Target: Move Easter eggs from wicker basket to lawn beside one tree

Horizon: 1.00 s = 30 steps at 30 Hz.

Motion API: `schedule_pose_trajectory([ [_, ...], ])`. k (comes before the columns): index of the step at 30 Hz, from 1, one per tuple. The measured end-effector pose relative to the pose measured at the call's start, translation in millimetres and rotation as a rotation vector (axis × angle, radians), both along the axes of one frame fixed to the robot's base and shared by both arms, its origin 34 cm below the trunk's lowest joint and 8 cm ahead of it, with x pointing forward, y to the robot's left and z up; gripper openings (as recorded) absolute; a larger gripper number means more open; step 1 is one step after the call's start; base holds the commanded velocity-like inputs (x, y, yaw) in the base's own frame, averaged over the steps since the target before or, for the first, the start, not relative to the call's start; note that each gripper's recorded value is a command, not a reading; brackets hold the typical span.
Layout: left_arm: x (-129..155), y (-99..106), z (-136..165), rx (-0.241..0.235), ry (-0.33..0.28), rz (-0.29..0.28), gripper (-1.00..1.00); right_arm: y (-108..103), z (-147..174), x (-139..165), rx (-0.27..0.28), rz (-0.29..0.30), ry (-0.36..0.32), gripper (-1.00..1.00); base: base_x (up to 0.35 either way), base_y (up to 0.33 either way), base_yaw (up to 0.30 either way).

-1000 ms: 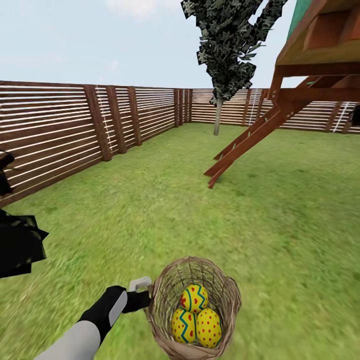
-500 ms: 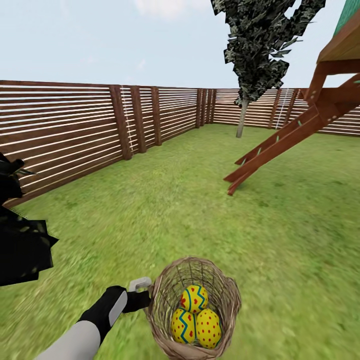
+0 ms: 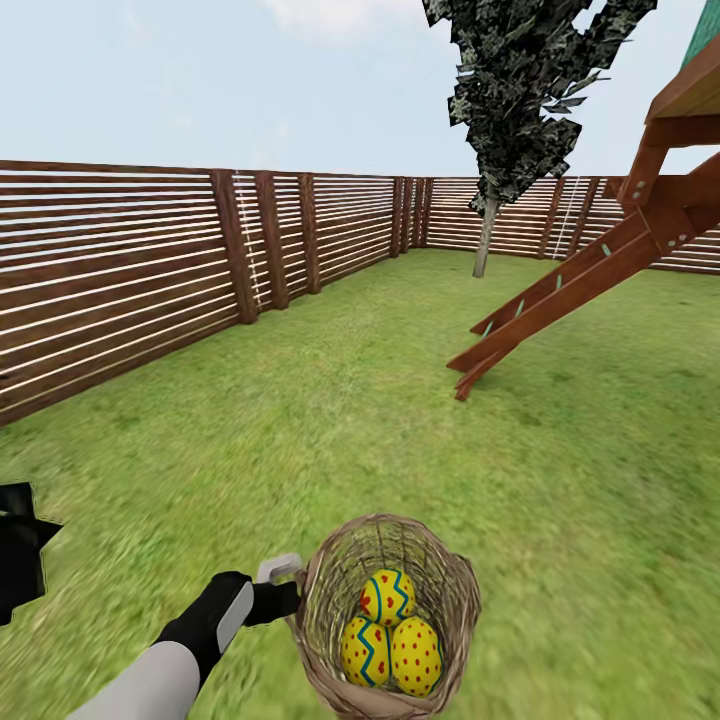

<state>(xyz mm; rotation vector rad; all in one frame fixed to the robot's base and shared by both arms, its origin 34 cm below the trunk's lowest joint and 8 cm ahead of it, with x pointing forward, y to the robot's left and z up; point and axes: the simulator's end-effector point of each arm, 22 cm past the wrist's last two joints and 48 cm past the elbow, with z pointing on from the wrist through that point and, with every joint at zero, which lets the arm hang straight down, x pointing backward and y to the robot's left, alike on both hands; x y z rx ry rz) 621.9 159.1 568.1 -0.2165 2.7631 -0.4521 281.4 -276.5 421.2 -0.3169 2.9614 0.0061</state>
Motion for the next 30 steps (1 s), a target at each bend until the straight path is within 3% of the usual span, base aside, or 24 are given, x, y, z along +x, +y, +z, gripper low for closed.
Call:
schedule_pose_trajectory([
  [30,0.0,-1.7,0.3,-0.003,0.0,0.001,-1.0,0.0,0.0,0.1,0.0,0.001,0.0,1.0,0.319,-0.089,0.0],
])
